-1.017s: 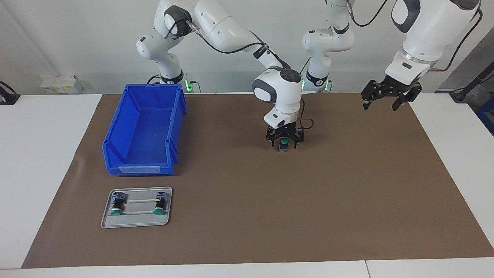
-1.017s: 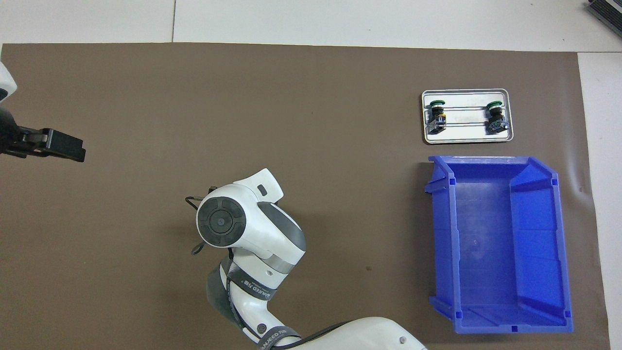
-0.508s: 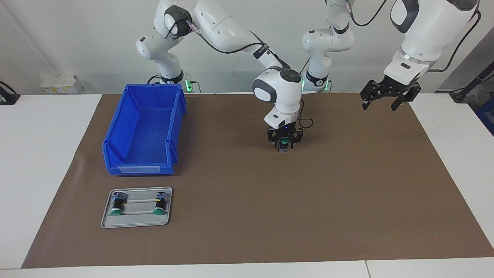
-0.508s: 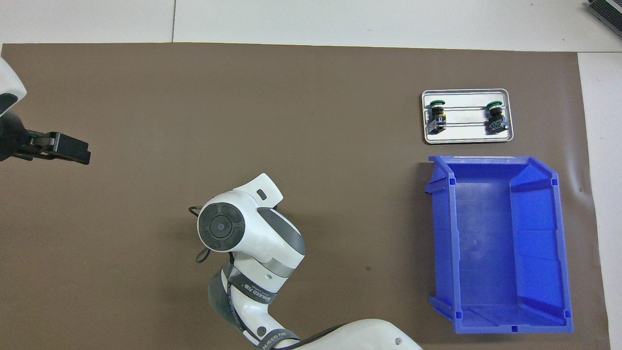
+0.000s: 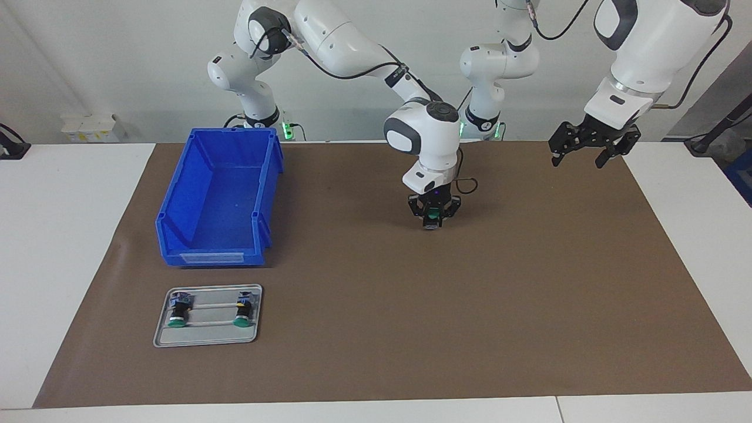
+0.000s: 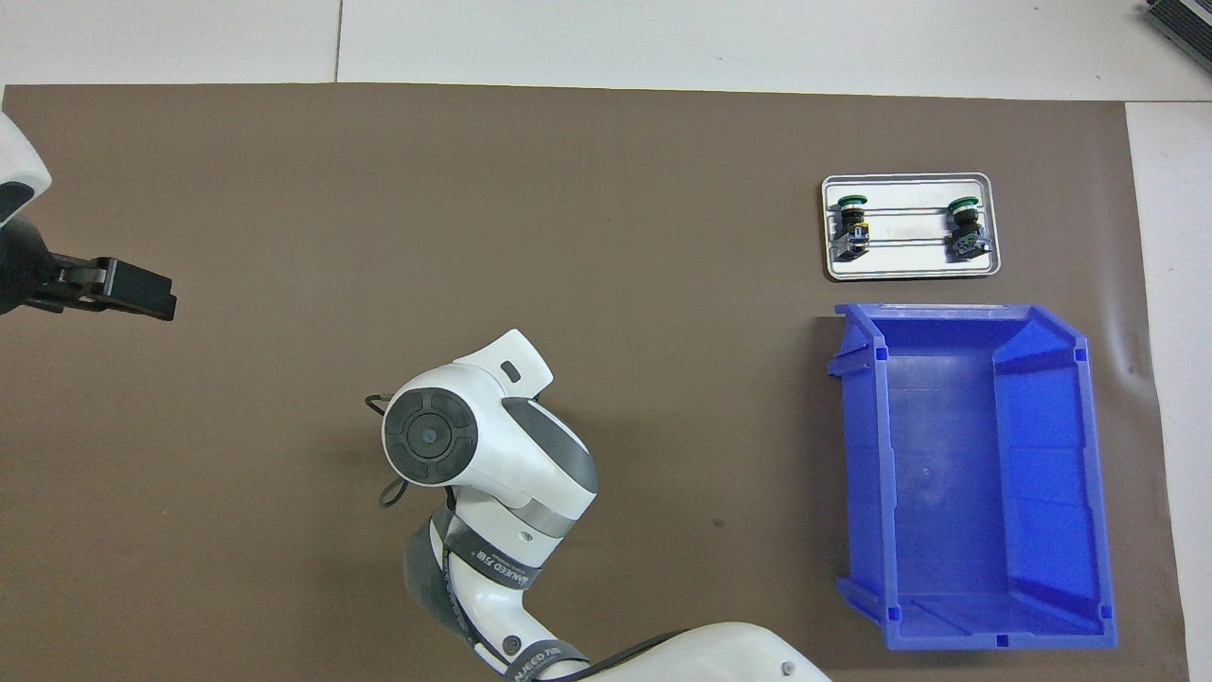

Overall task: Place and press button with both arms
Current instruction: 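Carry the button with the right gripper over the blue bin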

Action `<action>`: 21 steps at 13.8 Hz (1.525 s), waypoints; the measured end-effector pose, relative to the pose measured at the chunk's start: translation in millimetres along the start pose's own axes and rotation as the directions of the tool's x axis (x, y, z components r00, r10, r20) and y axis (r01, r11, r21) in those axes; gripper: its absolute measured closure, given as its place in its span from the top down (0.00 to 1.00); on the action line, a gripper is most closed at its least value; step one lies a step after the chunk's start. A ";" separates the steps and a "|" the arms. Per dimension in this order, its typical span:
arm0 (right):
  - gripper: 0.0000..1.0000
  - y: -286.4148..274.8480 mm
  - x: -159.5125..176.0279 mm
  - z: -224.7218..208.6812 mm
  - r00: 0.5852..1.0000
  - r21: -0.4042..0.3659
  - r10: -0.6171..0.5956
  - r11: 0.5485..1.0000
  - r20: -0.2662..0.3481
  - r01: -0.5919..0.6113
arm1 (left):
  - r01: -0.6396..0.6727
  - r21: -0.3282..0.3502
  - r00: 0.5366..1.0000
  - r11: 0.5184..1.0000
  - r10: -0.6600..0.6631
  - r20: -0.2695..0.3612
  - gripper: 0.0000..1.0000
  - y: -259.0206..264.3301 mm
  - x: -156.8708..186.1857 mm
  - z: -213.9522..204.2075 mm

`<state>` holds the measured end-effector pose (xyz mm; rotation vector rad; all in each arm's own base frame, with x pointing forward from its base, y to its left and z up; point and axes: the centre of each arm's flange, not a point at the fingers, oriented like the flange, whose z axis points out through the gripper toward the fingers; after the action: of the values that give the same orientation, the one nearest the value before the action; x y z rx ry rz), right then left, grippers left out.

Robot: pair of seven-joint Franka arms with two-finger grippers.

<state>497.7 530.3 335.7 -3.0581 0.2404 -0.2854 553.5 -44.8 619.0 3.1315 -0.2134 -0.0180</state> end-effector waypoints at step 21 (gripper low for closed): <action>0.41 531.7 114.2 -114.9 0.987 -0.053 -0.153 0.986 0.042 0.155 | 0.000 0.000 1.000 1.000 0.000 0.000 1.00 0.0 -0.1 0.1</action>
<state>507.5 -17.6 429.1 -3.1400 0.0091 -0.2328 553.5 -44.8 618.9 3.1315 -0.2134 -0.0183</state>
